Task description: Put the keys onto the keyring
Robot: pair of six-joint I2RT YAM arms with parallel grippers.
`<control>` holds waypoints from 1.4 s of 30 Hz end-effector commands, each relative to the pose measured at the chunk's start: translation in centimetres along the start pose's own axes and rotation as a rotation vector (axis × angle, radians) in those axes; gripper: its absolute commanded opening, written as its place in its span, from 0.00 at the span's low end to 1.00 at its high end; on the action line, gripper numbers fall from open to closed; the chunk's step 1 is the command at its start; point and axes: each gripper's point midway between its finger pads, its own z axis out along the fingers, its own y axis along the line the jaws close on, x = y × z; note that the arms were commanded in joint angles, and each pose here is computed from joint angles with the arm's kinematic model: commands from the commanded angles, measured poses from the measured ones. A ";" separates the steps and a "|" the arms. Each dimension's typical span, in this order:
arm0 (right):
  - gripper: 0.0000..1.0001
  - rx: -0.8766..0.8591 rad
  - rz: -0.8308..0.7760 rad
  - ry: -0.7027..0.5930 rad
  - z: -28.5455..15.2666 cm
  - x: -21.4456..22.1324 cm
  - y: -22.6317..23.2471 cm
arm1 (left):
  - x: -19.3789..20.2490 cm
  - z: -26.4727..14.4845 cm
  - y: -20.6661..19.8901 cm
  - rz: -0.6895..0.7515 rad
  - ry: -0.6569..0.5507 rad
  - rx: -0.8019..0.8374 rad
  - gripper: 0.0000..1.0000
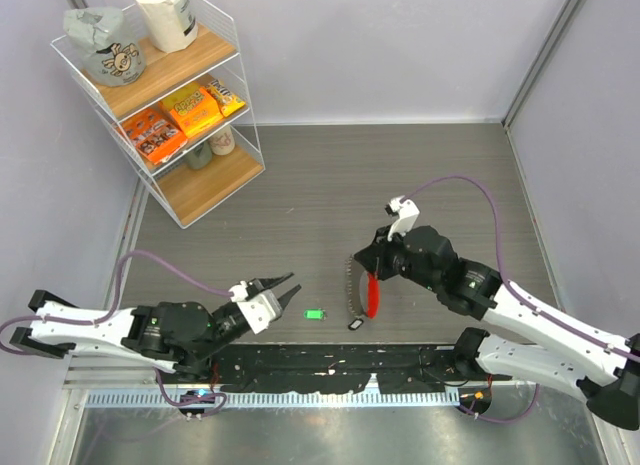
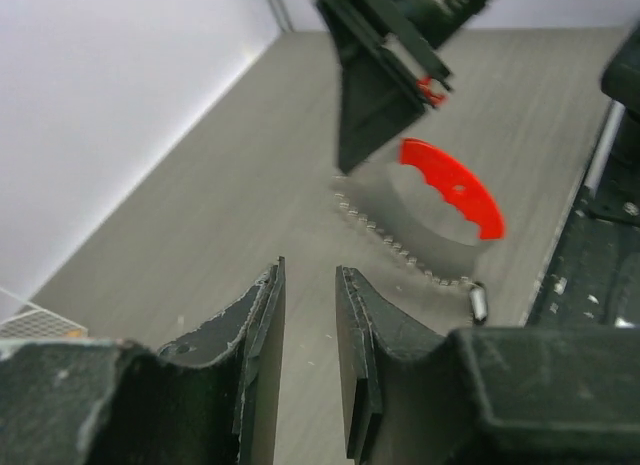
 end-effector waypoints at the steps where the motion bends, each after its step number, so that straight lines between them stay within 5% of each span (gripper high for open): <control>1: 0.05 -0.278 0.057 -0.113 0.4 -5.1 6.5 | 2.3 0.4 -3.7 -0.101 0.055 0.131 0.32; 9: 0.06 -0.569 0.010 -0.156 0.7 -7.2 12.4 | 4.7 -0.4 -2.1 -0.179 0.078 0.033 0.36; 20: 0.05 -0.845 -0.210 -0.159 -2.8 -7.1 16.2 | 0.8 -2.2 -1.6 -0.281 -0.115 0.129 0.43; 32: 0.06 -0.680 0.111 -0.214 4.4 -6.8 14.1 | 1.2 -2.3 -1.7 -0.280 -0.059 0.142 0.43; 33: 0.07 -0.644 0.136 -0.190 5.3 -6.1 13.4 | 1.3 -2.4 -1.7 -0.280 -0.056 0.138 0.43; 36: 0.44 -0.520 0.212 -0.110 7.5 -2.2 10.4 | 1.5 -2.5 -1.3 -0.283 -0.060 0.122 0.43; 38: 0.59 -0.443 0.216 -0.088 7.9 -0.2 8.2 | 1.6 -2.5 -1.4 -0.287 -0.067 0.122 0.43; 42: 0.64 -0.270 0.168 -0.082 7.0 1.7 4.1 | 1.8 -2.3 -1.5 -0.274 -0.058 0.120 0.43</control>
